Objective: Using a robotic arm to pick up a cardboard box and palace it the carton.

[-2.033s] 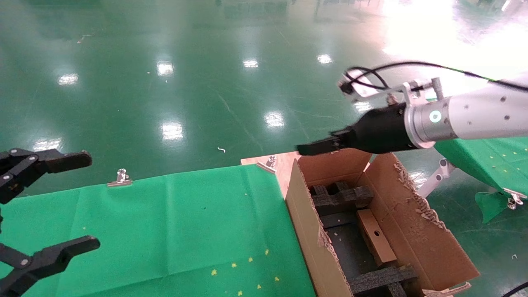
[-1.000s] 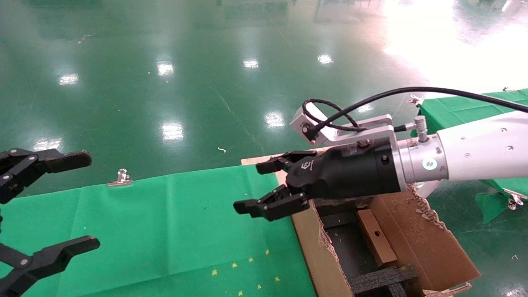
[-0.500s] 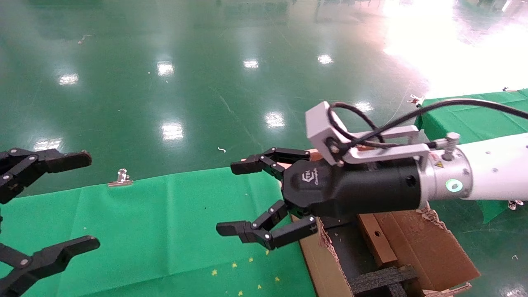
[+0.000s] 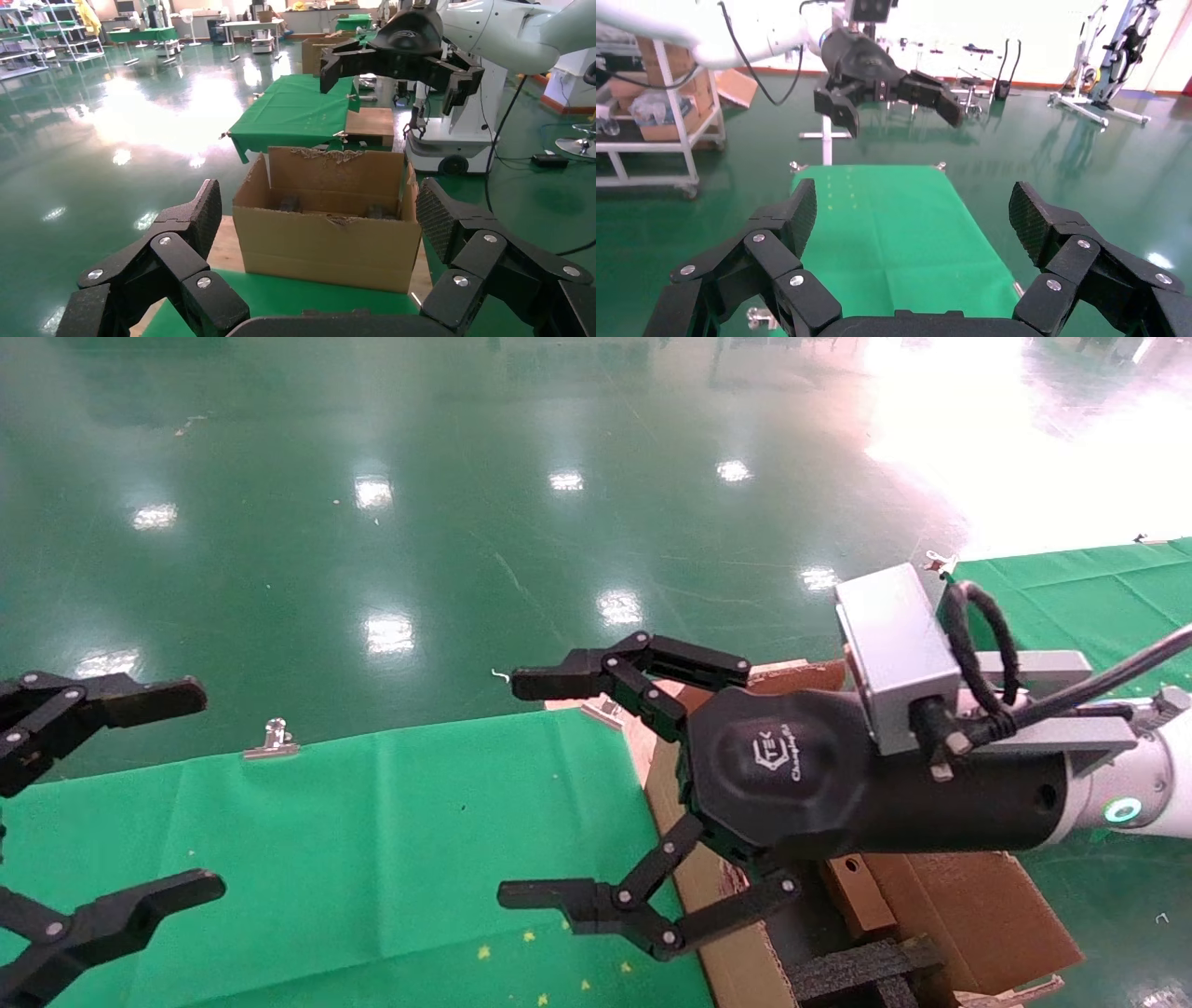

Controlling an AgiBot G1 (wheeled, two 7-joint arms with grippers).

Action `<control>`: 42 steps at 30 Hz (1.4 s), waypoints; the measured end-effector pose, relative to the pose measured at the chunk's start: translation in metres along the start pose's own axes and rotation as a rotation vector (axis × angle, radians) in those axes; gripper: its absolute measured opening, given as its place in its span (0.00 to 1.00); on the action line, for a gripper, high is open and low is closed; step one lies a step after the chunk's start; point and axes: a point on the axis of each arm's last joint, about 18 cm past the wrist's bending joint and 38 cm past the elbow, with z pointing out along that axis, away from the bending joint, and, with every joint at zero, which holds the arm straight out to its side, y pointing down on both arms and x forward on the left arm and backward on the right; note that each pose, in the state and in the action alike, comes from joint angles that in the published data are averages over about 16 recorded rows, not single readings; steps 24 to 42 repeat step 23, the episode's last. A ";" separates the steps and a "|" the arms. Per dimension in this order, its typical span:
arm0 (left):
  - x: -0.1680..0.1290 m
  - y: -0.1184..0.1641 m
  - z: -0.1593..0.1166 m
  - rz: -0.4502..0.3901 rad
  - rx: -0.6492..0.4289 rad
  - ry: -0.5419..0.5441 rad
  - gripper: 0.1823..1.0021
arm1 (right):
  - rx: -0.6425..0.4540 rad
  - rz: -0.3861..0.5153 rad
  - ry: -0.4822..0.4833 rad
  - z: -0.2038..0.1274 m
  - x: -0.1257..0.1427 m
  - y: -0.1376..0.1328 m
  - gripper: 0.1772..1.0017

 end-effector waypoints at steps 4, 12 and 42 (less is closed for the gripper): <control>0.000 0.000 0.000 0.000 0.000 0.000 1.00 | 0.017 -0.014 -0.002 -0.002 -0.002 -0.001 1.00; 0.000 0.000 0.000 0.000 0.000 0.000 1.00 | 0.014 -0.010 -0.002 -0.001 -0.002 -0.001 1.00; 0.000 0.000 0.000 0.000 0.000 0.000 1.00 | 0.003 -0.004 0.000 0.000 0.000 0.000 1.00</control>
